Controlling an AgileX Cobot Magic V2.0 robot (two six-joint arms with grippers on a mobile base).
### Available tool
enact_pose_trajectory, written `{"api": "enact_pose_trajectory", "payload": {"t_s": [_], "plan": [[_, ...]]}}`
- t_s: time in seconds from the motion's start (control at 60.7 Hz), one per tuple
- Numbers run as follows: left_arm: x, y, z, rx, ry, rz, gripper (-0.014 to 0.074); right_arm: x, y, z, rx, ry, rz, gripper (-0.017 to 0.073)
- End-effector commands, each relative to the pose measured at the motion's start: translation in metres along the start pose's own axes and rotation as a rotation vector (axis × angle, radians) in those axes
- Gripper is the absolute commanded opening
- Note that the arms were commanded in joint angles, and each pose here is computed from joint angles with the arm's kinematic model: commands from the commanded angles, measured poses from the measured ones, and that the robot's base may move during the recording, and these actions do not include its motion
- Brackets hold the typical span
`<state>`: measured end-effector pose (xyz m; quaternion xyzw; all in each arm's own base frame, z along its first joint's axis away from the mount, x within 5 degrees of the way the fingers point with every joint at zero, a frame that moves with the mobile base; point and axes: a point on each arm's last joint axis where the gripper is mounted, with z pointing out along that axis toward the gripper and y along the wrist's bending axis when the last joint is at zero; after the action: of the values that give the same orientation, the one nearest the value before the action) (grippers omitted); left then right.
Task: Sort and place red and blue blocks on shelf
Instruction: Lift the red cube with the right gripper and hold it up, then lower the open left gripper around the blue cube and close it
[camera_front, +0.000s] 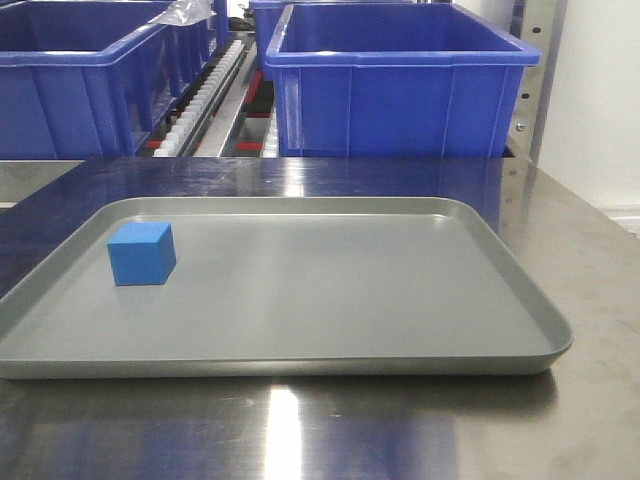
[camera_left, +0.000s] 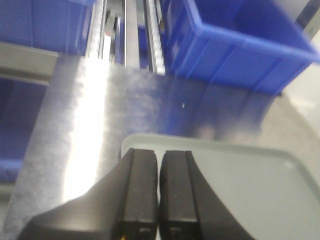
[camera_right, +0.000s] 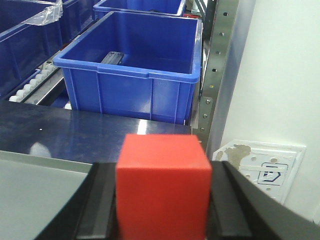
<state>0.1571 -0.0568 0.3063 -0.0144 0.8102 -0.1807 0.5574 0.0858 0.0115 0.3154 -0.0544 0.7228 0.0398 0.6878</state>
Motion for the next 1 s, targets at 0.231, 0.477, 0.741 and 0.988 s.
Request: {"api": "enact_pose_trajectory", "payload": {"t_s": [0.231, 0.477, 0.741, 0.988], "plan": [[-0.016, -0.033, 0.044, -0.143, 0.253, 0.089, 0.0124, -0.017, -0.001, -0.002, 0.010, -0.112, -0.012, 0.0109], [-0.018, -0.052, 0.073, -0.279, 0.462, 0.087, 0.0124, -0.017, -0.001, -0.002, 0.010, -0.112, -0.012, 0.0109], [-0.014, -0.082, 0.111, -0.181, 0.663, 0.062, 0.0128, -0.017, -0.001, -0.002, 0.010, -0.112, -0.012, 0.0109], [-0.014, -0.090, 0.140, -0.139, 0.818, 0.026, 0.0446, -0.017, -0.001, -0.002, 0.010, -0.112, -0.012, 0.0109]]}}
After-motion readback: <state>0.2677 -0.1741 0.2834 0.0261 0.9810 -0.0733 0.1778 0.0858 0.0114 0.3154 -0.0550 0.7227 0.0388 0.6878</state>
